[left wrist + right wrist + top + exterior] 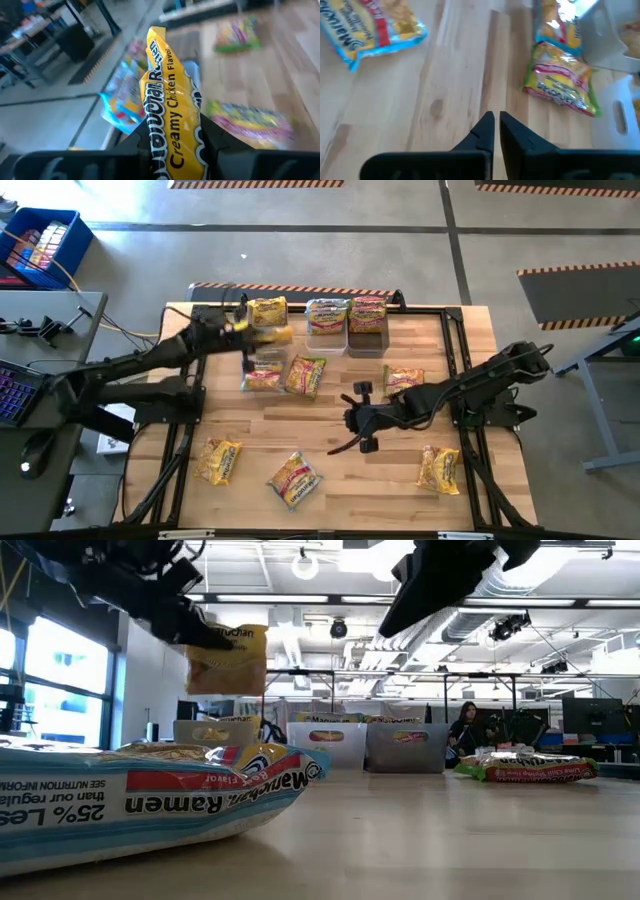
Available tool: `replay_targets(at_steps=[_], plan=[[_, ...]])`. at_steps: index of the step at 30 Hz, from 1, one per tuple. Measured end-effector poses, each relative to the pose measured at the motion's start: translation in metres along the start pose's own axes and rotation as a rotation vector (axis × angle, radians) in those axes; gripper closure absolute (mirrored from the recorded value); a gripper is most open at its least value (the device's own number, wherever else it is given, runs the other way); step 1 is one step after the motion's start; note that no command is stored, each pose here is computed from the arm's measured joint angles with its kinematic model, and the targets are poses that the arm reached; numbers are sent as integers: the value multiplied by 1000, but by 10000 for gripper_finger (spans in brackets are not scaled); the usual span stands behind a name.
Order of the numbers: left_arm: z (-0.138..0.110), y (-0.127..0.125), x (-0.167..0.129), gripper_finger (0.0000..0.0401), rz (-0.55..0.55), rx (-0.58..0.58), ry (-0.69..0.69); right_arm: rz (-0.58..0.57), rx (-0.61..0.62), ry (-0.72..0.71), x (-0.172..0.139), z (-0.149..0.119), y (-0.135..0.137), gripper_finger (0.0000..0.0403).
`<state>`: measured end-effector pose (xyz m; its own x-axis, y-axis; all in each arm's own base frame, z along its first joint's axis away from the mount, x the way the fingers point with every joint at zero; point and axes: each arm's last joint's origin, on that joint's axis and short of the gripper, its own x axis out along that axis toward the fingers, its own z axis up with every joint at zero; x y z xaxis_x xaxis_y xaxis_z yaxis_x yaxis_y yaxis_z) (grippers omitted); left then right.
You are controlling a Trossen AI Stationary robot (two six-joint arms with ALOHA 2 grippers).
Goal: Sort Maruchan noodles
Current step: Put the middle yellow noodle pack into the gray bin
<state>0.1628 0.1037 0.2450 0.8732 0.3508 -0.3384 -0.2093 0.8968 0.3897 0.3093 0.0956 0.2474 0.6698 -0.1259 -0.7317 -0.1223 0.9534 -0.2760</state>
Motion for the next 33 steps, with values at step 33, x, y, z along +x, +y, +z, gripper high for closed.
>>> replay_targets(at_steps=[33], plan=[[-99,121,53,340,-73,-211,58,259,-69,-46,23,-16,-99,403]])
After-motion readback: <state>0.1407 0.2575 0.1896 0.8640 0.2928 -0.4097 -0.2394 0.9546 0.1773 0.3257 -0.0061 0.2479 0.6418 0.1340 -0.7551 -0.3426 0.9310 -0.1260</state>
